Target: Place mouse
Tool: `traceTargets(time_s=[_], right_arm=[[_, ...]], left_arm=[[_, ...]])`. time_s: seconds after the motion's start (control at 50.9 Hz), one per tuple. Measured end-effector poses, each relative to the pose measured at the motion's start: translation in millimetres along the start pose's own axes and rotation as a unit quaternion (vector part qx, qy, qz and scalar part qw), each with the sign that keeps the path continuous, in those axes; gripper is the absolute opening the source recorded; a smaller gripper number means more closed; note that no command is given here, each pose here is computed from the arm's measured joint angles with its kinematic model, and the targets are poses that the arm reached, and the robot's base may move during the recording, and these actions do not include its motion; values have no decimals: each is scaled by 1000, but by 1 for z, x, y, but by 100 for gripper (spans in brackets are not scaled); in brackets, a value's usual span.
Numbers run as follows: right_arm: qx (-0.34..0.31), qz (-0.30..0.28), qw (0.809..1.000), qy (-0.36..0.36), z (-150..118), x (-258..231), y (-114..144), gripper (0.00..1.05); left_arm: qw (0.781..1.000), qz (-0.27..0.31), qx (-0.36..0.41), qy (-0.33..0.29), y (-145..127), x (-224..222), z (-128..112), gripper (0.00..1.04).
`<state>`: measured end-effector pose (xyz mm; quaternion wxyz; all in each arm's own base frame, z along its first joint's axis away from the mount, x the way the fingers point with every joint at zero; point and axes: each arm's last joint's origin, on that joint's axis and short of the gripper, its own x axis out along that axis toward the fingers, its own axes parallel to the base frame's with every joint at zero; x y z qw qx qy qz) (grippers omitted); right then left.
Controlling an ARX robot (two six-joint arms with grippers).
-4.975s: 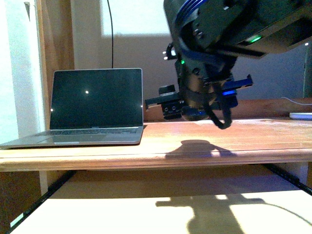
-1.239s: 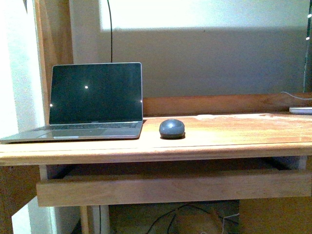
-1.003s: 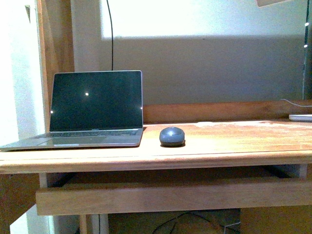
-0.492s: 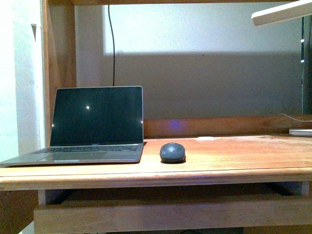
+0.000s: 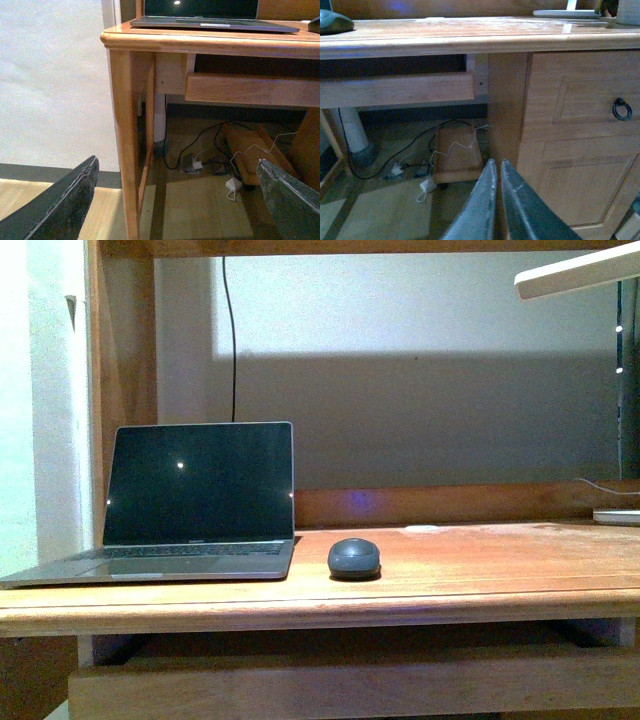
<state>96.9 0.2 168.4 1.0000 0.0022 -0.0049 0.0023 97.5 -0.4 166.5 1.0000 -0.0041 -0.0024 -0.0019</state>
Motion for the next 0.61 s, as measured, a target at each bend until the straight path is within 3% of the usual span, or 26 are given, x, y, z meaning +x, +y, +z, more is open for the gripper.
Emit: traceTargets(time_s=[0.059,0.197,0.511,0.61], right_arm=[[0,0,1000,0,0,0,0,21],[0,0,1000,0,0,0,0,53],[0,0,1000,0,0,0,0,98],[0,0,1000,0,0,0,0,97]], left_arm=[[1000,0,0,0,0,0,0,97],[1000,0,0,0,0,0,0,97],[1000,0,0,0,0,0,0,97],[1000,0,0,0,0,0,0,97]])
